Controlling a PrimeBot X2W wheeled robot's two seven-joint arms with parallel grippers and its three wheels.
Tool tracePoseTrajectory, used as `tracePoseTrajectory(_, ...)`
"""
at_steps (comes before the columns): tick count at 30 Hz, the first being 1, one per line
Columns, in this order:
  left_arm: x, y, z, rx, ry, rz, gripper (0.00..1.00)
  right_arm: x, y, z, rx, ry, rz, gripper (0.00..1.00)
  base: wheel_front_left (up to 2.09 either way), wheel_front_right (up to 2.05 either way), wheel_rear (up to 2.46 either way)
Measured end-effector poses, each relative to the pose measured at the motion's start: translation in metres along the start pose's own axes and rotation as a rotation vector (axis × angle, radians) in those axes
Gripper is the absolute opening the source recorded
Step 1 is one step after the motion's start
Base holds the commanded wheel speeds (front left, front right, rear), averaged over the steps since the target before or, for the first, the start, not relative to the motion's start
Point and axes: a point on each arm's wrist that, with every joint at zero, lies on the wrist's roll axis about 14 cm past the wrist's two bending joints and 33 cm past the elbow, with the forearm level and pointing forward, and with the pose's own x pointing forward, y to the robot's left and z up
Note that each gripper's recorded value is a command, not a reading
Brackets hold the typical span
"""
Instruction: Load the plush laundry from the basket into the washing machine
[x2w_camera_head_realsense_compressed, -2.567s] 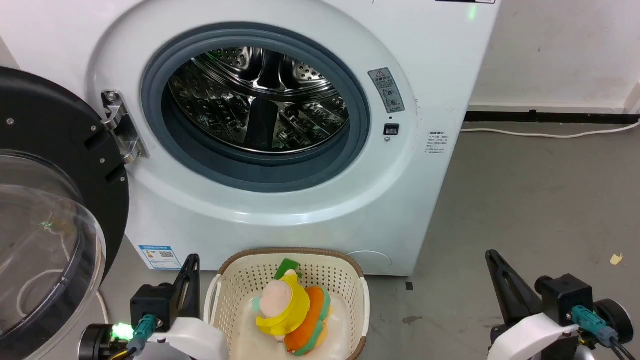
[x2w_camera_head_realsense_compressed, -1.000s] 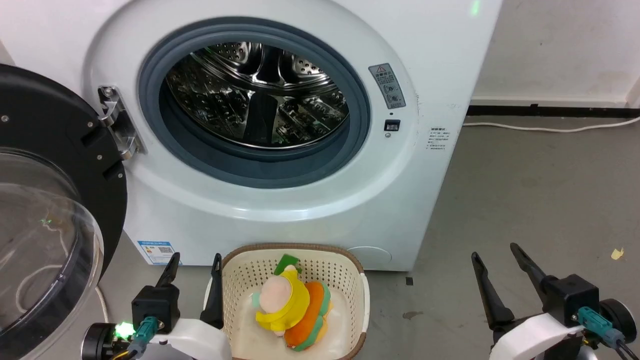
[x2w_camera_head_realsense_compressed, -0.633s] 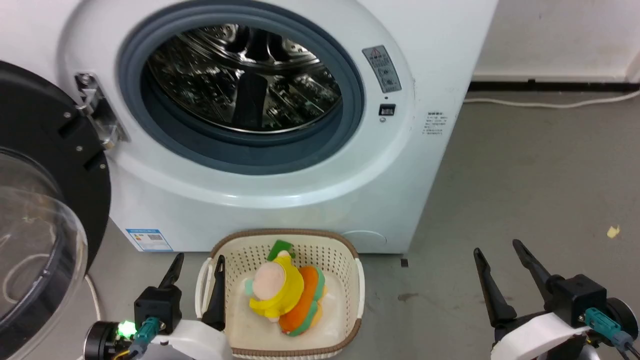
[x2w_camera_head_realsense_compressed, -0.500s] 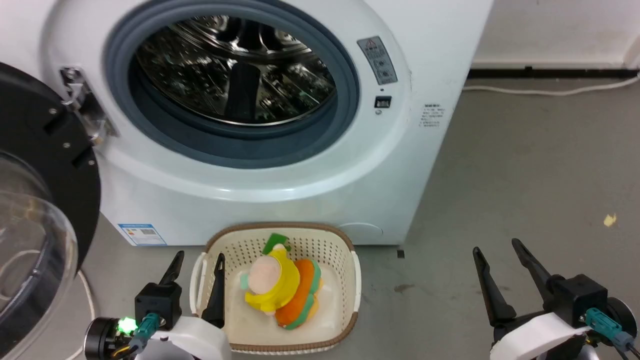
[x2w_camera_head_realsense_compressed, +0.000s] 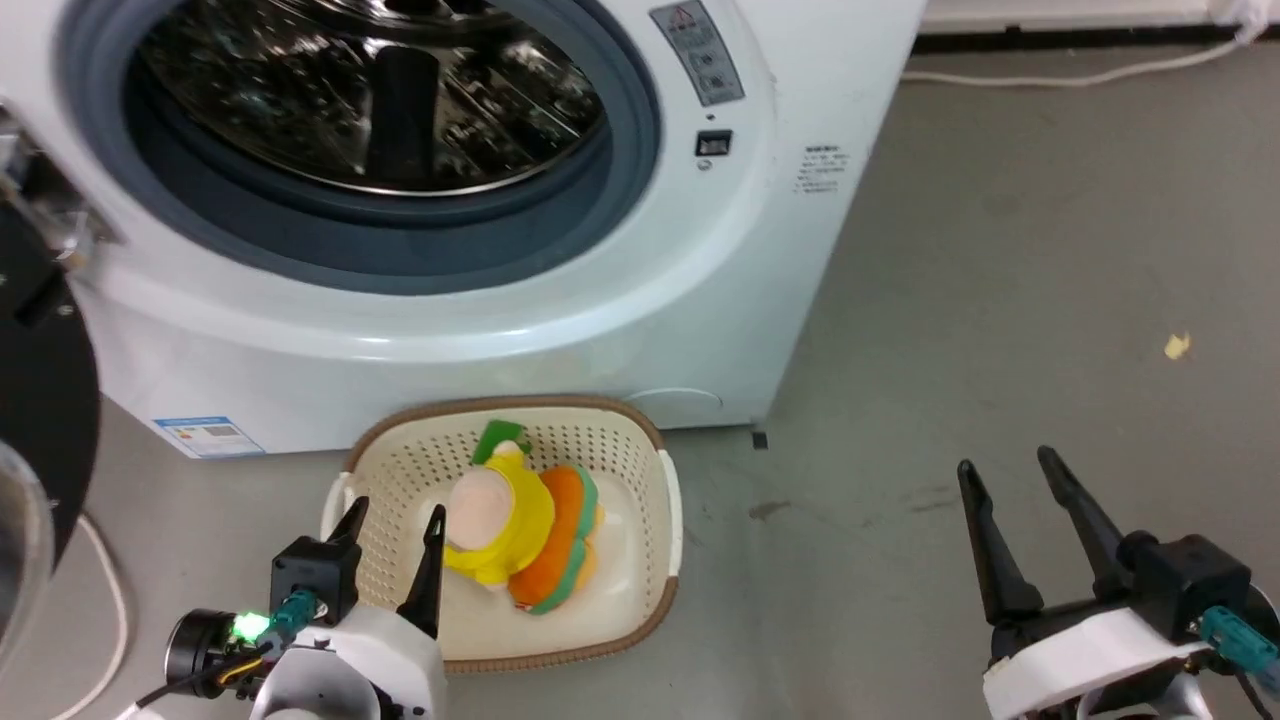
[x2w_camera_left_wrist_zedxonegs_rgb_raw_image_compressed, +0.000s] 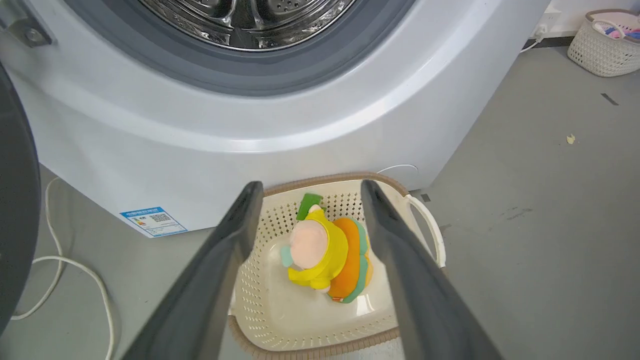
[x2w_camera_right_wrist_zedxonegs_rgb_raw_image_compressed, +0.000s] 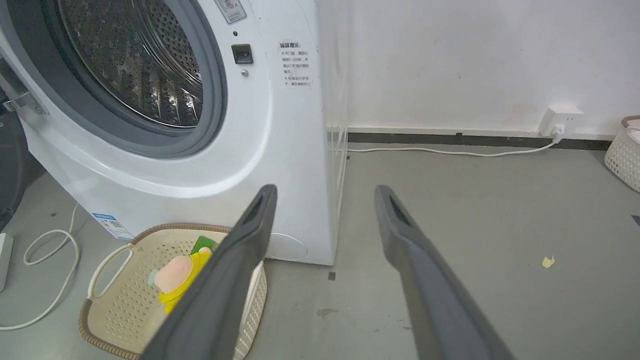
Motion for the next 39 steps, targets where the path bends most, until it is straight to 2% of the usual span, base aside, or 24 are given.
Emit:
tracePoseTrajectory(9,0.021,-0.005,-0.043,0.003,0.154,-0.056,1.0,0.0,-0.008,-0.011,0.038,0.02,-0.03,1.0,0.0,0.0,0.0)
tracePoseTrajectory(11,0.029,-0.005,-0.064,0.002,0.231,-0.073,1.0,-0.001,-0.012,-0.018,0.052,0.037,-0.046,1.0,0.0,0.0,0.0)
tracePoseTrajectory(22,0.049,-0.007,-0.114,0.034,0.397,-0.137,1.0,-0.001,-0.021,-0.033,0.076,0.073,-0.083,1.0,0.0,0.0,0.0)
tracePoseTrajectory(39,0.093,0.001,-0.176,0.123,0.579,-0.21,1.0,-0.002,-0.038,-0.056,0.133,0.123,-0.16,1.0,0.0,0.0,0.0)
